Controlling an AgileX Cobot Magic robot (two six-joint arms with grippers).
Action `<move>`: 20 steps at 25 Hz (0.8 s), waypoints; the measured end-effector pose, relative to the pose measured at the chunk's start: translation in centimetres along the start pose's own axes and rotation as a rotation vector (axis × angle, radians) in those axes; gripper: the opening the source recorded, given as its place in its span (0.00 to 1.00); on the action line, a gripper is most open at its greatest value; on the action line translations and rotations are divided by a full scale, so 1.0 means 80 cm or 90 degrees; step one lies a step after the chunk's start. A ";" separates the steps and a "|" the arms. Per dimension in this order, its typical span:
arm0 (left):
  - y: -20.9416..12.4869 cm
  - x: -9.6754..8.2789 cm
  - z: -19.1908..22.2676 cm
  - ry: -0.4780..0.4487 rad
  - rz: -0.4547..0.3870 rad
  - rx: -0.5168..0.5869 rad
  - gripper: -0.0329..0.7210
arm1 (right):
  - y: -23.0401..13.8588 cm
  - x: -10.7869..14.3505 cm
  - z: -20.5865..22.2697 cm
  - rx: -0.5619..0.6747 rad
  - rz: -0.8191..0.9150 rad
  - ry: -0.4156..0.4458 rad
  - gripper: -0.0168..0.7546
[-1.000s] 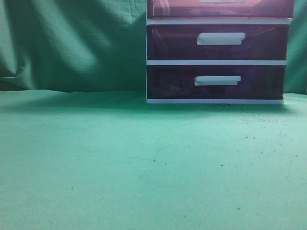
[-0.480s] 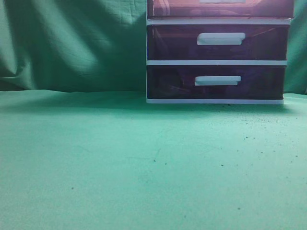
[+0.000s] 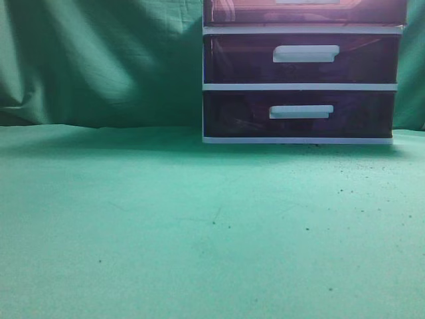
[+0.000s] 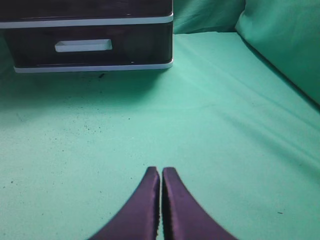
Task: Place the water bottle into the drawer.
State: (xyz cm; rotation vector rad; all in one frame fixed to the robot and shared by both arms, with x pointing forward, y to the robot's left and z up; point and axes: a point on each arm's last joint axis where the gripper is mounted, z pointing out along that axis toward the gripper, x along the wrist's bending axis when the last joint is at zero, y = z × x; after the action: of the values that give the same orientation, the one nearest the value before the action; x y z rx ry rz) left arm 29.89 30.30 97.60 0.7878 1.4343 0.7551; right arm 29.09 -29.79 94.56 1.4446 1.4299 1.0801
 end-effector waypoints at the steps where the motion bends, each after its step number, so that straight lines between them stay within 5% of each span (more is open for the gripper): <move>1: -0.001 0.000 0.000 0.001 0.035 0.006 0.04 | 0.000 0.000 0.000 0.000 0.000 0.000 0.02; 5: -0.008 0.004 0.000 0.008 0.215 0.049 0.04 | 0.000 0.000 0.000 0.000 0.000 0.000 0.02; 9: -0.024 0.010 -0.003 0.016 0.321 0.142 0.04 | 0.000 0.000 0.000 0.000 0.000 0.000 0.02; 20: -0.030 0.013 -0.008 0.009 0.387 0.172 0.04 | 0.000 0.000 0.000 0.000 0.001 0.000 0.02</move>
State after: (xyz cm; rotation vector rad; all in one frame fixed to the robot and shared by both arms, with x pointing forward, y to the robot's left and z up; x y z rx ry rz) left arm 29.22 29.84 95.01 1.4667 1.3300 1.0313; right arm 29.09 -29.79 94.56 1.4463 1.4288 1.0813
